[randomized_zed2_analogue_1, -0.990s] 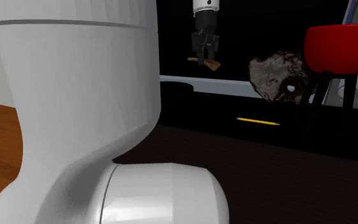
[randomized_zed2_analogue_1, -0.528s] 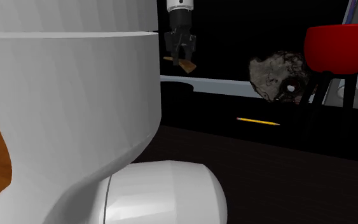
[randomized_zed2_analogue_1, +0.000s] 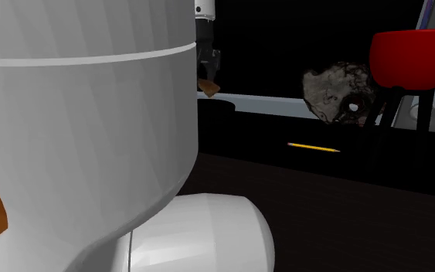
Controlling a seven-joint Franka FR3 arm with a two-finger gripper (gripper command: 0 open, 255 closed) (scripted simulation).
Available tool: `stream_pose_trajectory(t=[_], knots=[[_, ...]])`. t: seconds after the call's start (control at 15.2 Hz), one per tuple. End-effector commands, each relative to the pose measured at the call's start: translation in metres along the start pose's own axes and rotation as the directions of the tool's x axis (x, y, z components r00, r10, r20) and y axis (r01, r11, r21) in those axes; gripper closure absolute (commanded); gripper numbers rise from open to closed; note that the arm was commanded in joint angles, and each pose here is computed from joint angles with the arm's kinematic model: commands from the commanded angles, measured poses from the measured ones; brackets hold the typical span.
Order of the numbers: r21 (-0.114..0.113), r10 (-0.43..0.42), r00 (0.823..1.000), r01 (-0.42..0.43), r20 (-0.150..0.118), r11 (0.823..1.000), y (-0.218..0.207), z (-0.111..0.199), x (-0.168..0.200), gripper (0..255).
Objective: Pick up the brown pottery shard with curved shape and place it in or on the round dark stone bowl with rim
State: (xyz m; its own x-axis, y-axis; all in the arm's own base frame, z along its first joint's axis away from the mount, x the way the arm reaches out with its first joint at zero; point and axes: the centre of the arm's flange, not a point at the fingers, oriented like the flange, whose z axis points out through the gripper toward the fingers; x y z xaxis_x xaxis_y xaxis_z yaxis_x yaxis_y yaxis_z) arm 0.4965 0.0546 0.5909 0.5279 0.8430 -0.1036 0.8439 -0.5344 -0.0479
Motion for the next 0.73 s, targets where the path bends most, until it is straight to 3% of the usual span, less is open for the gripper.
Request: stream_pose_trajectory(t=[0.0,0.66], knots=[[0.000,0.000,1.000,0.000,0.000,1.000,0.000,0.011,0.002,255],[0.000,0.000,1.000,0.000,0.000,1.000,0.002,0.051,0.006,255]])
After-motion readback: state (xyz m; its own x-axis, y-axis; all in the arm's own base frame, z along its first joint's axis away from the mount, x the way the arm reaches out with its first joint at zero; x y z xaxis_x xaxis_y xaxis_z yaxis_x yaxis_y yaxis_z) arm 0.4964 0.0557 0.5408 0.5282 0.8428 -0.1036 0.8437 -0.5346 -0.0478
